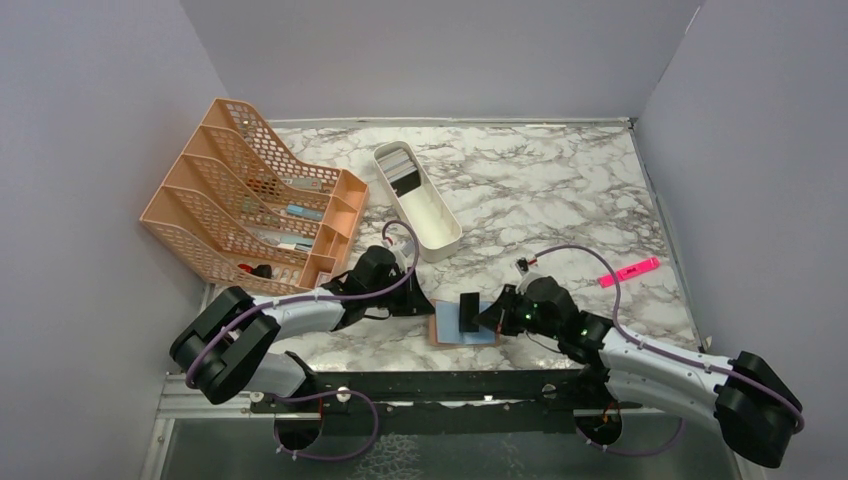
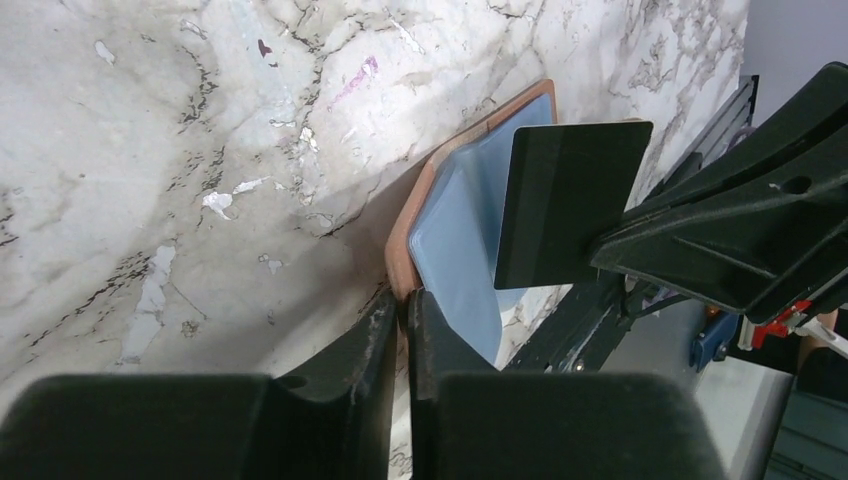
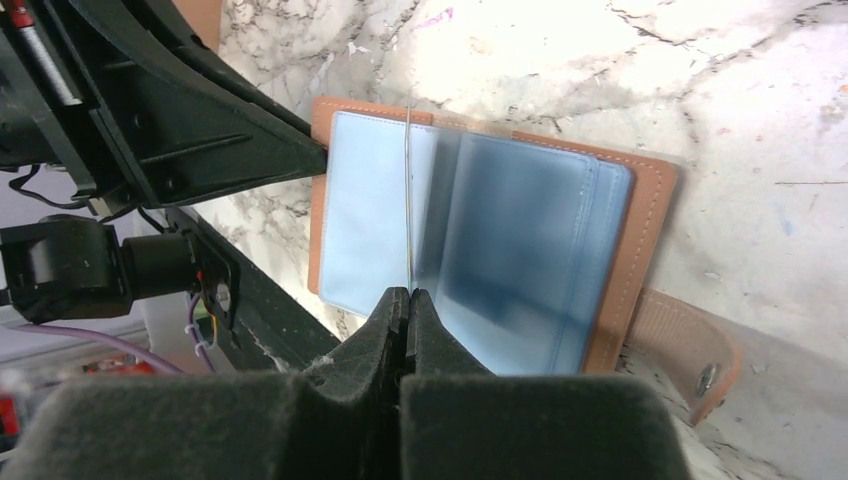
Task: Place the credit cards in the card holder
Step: Insert the credit card into the card holder.
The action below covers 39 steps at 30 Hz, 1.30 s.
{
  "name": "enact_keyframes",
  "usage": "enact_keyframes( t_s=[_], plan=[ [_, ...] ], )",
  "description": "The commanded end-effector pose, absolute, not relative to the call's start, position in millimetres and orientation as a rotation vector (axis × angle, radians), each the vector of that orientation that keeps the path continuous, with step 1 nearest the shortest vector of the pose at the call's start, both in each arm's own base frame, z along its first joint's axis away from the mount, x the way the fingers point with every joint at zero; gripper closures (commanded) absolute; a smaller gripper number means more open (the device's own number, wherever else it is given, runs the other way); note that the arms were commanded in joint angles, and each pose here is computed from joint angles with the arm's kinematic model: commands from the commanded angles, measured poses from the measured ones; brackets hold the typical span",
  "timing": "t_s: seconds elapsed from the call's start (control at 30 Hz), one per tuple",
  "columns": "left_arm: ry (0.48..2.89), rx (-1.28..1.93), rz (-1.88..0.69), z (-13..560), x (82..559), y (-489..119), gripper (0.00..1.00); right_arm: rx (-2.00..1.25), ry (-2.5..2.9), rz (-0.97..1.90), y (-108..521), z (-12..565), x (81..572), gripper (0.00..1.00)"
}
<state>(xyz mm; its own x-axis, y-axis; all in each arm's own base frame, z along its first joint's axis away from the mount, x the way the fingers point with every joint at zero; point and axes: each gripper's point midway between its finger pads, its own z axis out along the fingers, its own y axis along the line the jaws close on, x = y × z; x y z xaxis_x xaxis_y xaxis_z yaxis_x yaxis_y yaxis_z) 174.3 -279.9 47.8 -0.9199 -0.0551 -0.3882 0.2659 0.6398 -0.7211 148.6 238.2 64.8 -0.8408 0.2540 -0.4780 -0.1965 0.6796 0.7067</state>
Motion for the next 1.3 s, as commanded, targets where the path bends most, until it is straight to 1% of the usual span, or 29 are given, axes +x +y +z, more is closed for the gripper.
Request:
enact_keyframes(
  t_s=[0.0,0.07,0.1,0.8,1.27],
  plan=[
    [2.461,0.180,-1.168,46,175,-280,0.93,0.042,2.308,1.132,239,67,149,0.99],
    [2.464,0.183,-1.166,45,174,-280,0.99,0.049,2.310,1.142,238,65,149,0.99],
    [2.466,0.183,-1.164,44,174,-279,1.00,0.049,2.311,1.149,238,64,149,0.99],
    [2.508,0.176,-1.071,23,171,-271,1.00,0.108,2.328,1.304,244,48,135,0.99],
    [2.517,0.164,-1.038,18,170,-268,1.00,0.166,2.347,1.348,243,44,129,0.99]
  ],
)
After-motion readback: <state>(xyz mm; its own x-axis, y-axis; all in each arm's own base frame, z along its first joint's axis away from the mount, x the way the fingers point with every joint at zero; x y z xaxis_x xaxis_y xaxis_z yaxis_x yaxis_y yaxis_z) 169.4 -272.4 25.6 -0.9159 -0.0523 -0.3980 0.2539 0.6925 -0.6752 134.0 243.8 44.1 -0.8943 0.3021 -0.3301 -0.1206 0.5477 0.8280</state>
